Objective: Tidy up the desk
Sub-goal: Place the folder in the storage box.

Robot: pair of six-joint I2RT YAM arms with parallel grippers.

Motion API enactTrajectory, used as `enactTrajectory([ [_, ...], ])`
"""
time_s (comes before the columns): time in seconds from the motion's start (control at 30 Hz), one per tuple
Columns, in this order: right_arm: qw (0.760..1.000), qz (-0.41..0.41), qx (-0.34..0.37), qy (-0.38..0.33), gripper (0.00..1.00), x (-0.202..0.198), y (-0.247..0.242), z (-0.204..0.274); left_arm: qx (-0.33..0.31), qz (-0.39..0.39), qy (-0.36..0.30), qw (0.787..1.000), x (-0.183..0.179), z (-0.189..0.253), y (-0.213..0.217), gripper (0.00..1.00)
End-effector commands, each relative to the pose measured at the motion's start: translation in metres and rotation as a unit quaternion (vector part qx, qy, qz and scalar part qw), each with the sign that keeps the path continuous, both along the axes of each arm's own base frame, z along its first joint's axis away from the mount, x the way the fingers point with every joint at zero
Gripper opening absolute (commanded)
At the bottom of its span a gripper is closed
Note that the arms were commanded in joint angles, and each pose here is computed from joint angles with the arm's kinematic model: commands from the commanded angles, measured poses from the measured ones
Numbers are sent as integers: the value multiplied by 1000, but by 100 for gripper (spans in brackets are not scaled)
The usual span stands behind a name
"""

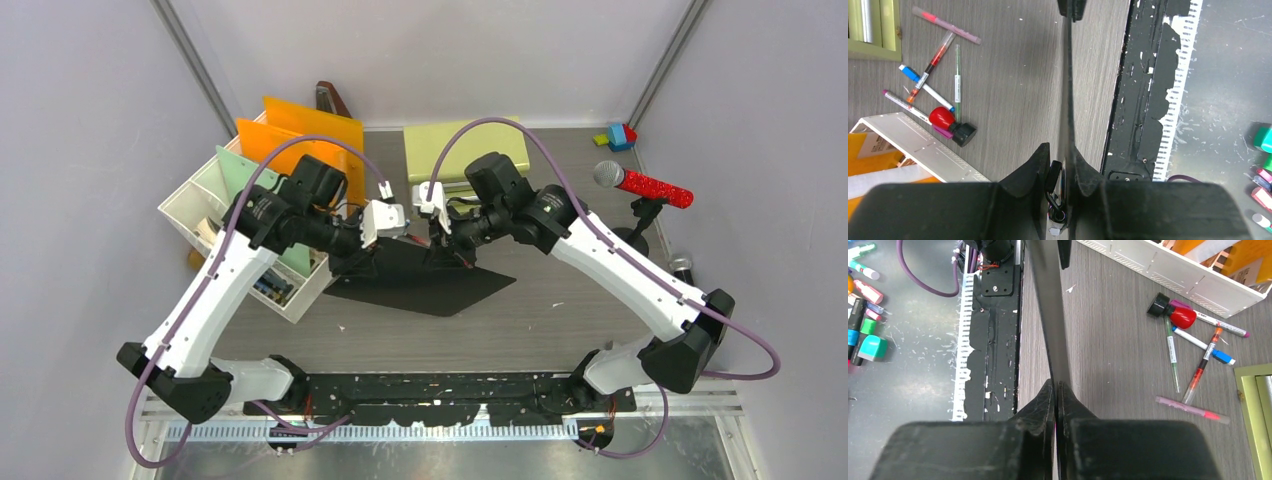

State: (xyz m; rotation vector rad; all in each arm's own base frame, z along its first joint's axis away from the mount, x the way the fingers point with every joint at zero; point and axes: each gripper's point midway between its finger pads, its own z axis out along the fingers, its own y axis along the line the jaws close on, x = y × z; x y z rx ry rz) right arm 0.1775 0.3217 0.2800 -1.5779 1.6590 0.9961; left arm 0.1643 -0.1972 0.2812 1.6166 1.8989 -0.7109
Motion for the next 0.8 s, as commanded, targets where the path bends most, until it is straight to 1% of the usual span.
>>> enactTrajectory([
  [0.0,1000,5,25,-8,1,-3,5,12,-23,-5,-27,999,6,20,-7,0],
  [0.1,1000,-6,24,-12,0,-1,4,15,-18,0,-36,999,8,21,-5,0],
  [0.13,1000,-10,26,-14,0,0,3,18,-17,3,-40,999,9,22,-4,2],
  [0.17,999,-19,26,-15,0,3,3,21,-15,6,-45,999,10,22,-2,8],
  [0.23,999,-31,32,-19,0,6,1,28,-15,20,-62,998,14,26,1,29],
  [0.33,997,-51,45,-21,0,13,-2,42,-20,68,-109,992,29,36,8,67],
  [0.4,996,-64,52,-24,0,18,-5,51,-21,100,-143,984,38,45,16,90],
  [0.43,996,-71,56,-25,0,21,-7,55,-19,121,-163,979,43,51,24,98],
  [0.57,994,-87,62,-33,0,26,-14,62,-17,189,-207,960,57,74,45,100],
  [0.7,991,-110,68,-42,0,32,-21,68,1,293,-252,922,85,102,78,100],
  [0.77,989,-121,71,-45,0,36,-23,71,13,353,-264,898,101,116,101,100],
])
